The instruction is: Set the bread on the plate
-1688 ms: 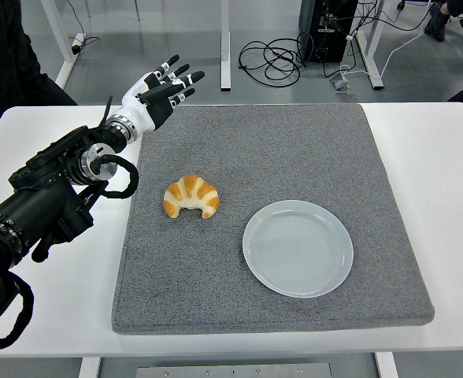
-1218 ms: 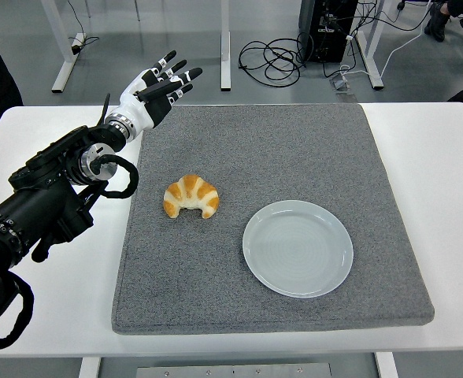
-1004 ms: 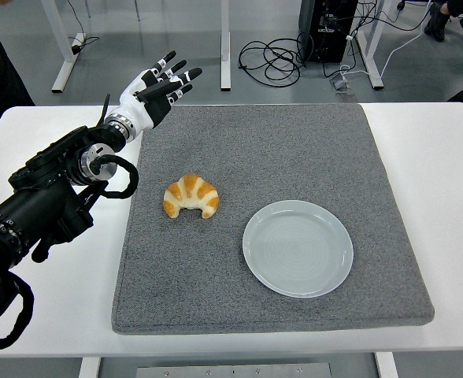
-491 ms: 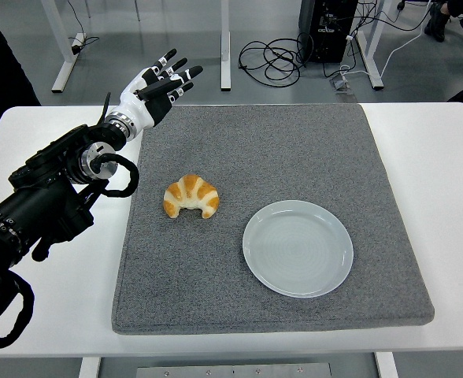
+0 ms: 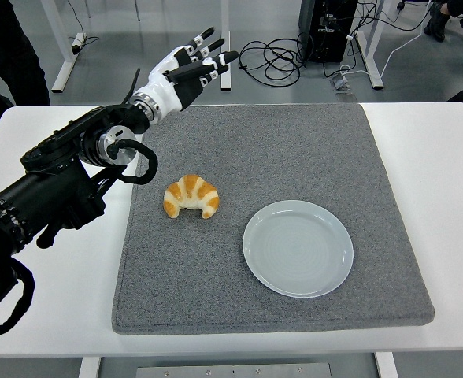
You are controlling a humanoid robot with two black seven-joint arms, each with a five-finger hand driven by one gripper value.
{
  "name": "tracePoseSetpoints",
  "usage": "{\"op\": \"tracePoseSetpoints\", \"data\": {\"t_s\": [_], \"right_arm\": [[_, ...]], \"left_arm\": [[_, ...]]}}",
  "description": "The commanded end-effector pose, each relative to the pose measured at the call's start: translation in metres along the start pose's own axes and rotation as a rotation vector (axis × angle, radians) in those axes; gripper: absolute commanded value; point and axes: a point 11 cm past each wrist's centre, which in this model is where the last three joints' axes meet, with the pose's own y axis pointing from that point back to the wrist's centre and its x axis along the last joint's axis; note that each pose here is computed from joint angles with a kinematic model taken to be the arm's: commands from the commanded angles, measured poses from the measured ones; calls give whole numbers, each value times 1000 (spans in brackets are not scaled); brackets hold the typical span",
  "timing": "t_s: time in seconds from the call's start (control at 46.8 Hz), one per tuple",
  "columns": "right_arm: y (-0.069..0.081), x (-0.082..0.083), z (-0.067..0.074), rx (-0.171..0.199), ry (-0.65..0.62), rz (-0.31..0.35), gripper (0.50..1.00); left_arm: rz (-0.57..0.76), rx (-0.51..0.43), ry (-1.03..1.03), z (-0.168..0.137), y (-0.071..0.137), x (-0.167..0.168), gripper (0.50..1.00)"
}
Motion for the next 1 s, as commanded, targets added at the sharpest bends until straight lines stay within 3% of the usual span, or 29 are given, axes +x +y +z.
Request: {"op": "tracePoseSetpoints", "data": {"t_s": [0.0,0.321,0.47,0.748,0.983], "right_arm": [[0,0,0,0,0,0,1000],[0,0,0,0,1,0,1000],[0,0,0,0,0,0,1000],[0,0,0,0,1,0,1000],[0,0,0,0,1,0,1000]], "left_arm": [[-16,33,-88,5,9,9,981],[-151,126,-365,16,45,1,983],[-178,111,-444,35,61,3,983],[-133,76,-651,64,89,8,981],[-143,141,-808,63,111,21,983]]}}
